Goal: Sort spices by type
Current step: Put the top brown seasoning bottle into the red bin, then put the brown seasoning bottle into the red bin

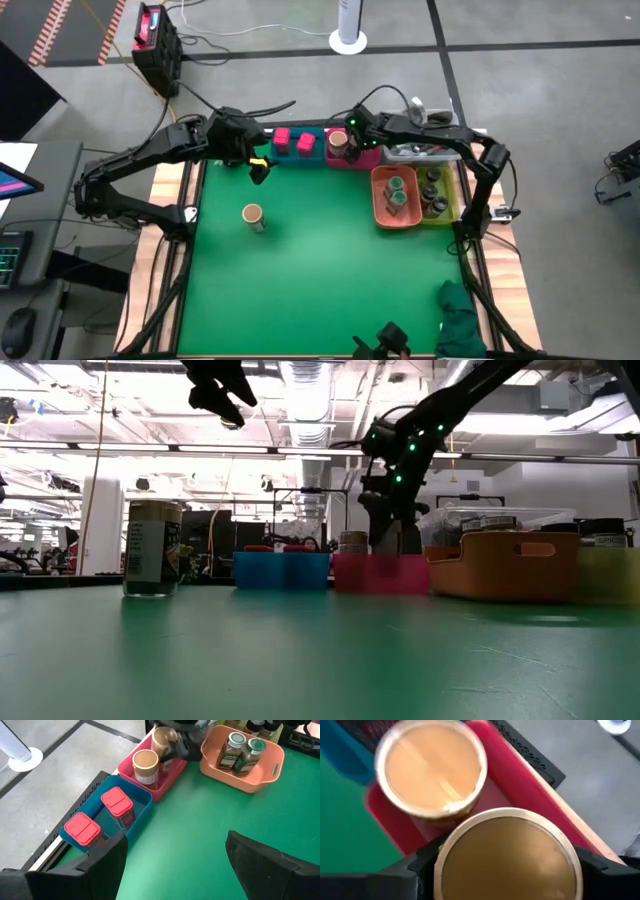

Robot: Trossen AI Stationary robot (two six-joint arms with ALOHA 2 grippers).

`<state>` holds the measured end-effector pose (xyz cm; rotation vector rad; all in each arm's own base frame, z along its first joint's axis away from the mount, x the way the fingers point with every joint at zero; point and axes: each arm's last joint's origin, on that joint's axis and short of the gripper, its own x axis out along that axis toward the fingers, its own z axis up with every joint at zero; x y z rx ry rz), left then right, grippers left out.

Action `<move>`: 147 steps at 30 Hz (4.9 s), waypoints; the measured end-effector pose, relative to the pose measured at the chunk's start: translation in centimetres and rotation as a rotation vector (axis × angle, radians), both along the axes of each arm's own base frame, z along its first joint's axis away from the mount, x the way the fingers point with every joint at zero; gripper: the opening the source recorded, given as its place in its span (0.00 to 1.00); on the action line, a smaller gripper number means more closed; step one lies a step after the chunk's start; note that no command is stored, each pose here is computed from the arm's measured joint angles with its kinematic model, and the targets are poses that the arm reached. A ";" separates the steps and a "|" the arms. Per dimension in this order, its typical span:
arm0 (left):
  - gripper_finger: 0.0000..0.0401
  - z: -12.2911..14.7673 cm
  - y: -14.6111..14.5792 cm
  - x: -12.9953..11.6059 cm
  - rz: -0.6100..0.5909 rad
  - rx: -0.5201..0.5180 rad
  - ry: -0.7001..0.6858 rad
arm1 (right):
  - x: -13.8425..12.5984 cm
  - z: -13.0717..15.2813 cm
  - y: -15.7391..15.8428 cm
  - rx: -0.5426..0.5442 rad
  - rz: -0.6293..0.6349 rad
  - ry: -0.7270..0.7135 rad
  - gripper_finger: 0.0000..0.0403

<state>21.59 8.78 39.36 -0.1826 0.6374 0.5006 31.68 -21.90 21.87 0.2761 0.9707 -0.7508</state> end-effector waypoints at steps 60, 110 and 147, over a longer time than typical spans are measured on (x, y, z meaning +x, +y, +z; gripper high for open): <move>0.93 -16.0 -6.6 -0.3 -0.247 -0.277 0.457 | -5.0 12.0 17.7 0.011 0.062 -0.300 0.97; 0.69 -15.9 -0.4 20.8 -0.415 -0.181 0.333 | -11.2 12.6 22.9 0.167 -0.193 -0.212 0.97; 0.82 -15.9 -0.3 22.0 -0.436 -0.254 0.355 | -11.6 12.7 25.0 0.109 -0.206 -0.270 0.97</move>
